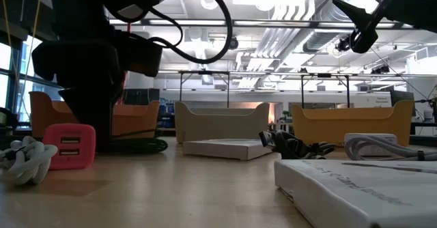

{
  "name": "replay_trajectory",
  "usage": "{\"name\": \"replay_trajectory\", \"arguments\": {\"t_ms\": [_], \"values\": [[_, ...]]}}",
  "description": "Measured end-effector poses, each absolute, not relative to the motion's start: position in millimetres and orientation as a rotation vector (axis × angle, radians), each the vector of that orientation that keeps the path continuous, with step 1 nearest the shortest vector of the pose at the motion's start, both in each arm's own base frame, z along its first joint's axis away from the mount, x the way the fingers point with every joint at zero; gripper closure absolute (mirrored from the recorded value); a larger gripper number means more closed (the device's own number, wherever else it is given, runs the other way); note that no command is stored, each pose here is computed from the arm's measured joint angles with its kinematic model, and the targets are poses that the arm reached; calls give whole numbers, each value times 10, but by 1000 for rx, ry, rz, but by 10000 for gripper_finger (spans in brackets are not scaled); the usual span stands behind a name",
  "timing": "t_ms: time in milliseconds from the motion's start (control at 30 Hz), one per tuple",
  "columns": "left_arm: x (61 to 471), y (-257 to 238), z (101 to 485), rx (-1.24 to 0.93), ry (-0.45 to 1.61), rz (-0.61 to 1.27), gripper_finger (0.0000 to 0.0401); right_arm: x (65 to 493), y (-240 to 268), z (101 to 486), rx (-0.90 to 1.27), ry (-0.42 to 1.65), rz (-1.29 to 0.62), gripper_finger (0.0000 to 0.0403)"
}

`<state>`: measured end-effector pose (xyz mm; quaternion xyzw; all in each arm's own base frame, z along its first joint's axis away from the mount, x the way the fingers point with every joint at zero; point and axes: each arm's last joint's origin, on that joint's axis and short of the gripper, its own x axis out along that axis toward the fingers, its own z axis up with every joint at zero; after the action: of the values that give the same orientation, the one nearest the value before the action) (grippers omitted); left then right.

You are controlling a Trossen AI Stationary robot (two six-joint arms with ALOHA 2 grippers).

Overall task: Pick and place items into bin
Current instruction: Put the green charger cable into the dark brown bin

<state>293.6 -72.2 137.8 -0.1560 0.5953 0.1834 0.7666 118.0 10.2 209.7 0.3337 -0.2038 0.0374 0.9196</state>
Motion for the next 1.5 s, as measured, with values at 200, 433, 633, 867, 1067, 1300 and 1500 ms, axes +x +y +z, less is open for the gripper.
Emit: {"name": "replay_trajectory", "arguments": {"t_ms": [200, 433, 633, 867, 1067, 1300, 1500], "values": [[2981, -735, 1388, -359, 1250, 377, 388, 1180, 102, 2097, 686, -419, 77, 144], [3039, -752, 1405, -388, 1196, 347, 374, 1180, 102, 2097, 686, -419, 77, 144], [3085, -766, 1425, -408, 1151, 324, 388, 1180, 102, 2098, 686, -419, 77, 144], [3081, -765, 1459, -413, 1141, 322, 397, 1179, 100, 2096, 690, -420, 73, 144], [3128, -764, 1802, -340, 1129, 324, 399, 1179, 99, 2096, 690, -422, 70, 144], [3072, -713, 2383, -119, 1262, 421, 397, 1179, 97, 2097, 691, -425, 64, 144], [2925, -635, 2724, 66, 1369, 552, 396, 1179, 97, 2098, 692, -425, 62, 144]]}}
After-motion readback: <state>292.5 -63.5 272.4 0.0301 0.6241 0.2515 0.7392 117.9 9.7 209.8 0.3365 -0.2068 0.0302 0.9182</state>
